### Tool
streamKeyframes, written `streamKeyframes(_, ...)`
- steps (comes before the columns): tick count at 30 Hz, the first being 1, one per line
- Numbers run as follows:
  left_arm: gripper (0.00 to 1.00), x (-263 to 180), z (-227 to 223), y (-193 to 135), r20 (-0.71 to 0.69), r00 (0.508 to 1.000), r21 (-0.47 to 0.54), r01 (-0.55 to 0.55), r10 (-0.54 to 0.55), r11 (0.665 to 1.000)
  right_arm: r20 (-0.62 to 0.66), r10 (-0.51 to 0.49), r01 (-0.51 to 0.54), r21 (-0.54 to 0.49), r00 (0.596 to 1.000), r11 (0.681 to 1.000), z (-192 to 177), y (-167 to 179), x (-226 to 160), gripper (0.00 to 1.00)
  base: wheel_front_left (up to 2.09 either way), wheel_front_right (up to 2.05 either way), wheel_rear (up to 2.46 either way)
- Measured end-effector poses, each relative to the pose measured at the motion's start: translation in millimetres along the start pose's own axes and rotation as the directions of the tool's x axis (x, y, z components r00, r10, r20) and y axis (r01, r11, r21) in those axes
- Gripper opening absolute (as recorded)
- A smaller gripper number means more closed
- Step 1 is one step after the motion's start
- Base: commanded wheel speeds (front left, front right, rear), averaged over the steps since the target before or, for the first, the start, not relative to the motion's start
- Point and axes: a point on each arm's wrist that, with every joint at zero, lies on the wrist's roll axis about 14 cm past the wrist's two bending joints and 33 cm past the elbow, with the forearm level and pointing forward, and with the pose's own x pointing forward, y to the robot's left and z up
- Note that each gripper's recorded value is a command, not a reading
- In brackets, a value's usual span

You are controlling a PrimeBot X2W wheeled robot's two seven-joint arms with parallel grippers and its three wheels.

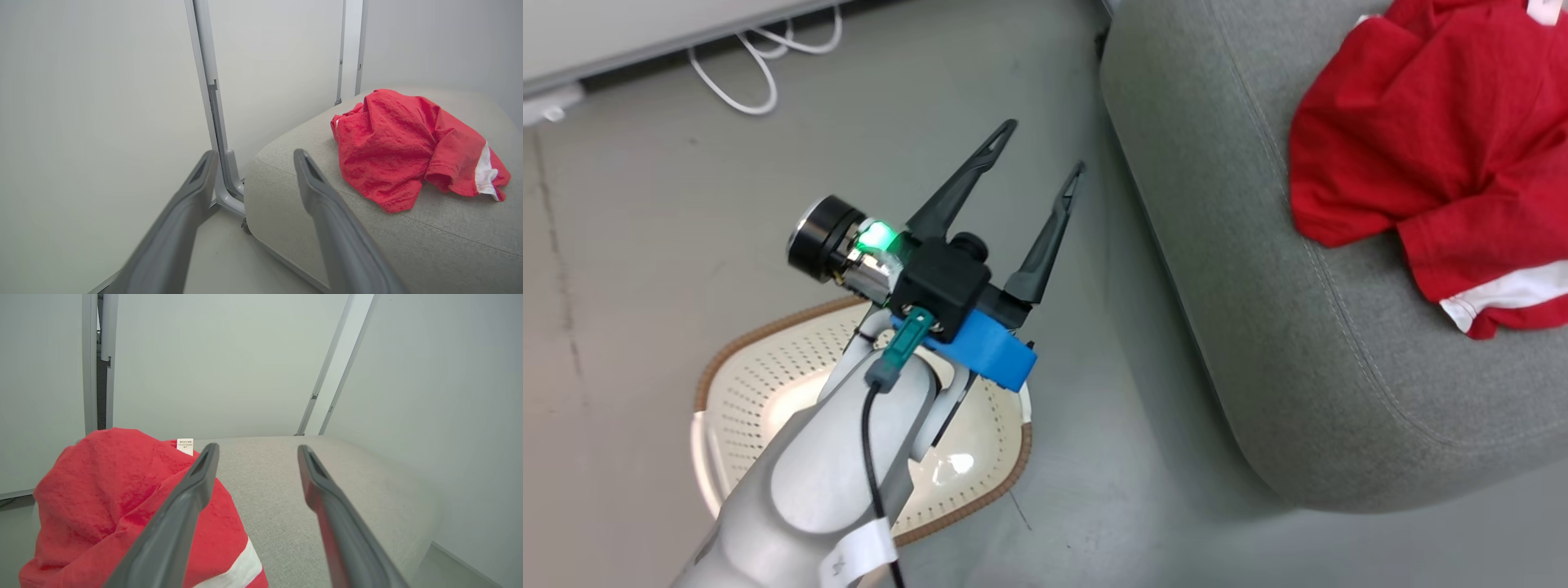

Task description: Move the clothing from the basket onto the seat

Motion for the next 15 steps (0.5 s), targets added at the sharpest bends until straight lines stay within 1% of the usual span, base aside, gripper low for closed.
streamKeyframes(4,1.0,-16.2,21.7,19.1,0.038,0.994,0.003,-0.102,0.102,0.995,0.095,0.088,-0.092,0.037,0.992,0.995,29.0,33.8,2.3,1.0,0.0,0.0,0.0)
streamKeyframes(7,1.0,-32.9,36.3,38.0,0.066,0.979,0.008,-0.192,0.191,0.981,0.156,0.171,-0.183,0.069,0.973,0.981,47.0,68.4,2.8,1.0,0.0,0.0,0.0)
streamKeyframes(10,1.0,-54.2,47.0,58.8,0.083,0.954,0.013,-0.289,0.287,0.957,0.206,0.252,-0.276,0.098,0.946,0.956,63.0,102.2,0.1,1.0,0.0,0.0,0.0)
streamKeyframes(15,1.0,-93.0,59.0,88.6,0.098,0.898,0.016,-0.432,0.428,0.902,0.269,0.366,-0.412,0.137,0.891,0.901,83.4,152.6,-9.1,1.0,0.0,0.0,0.0)
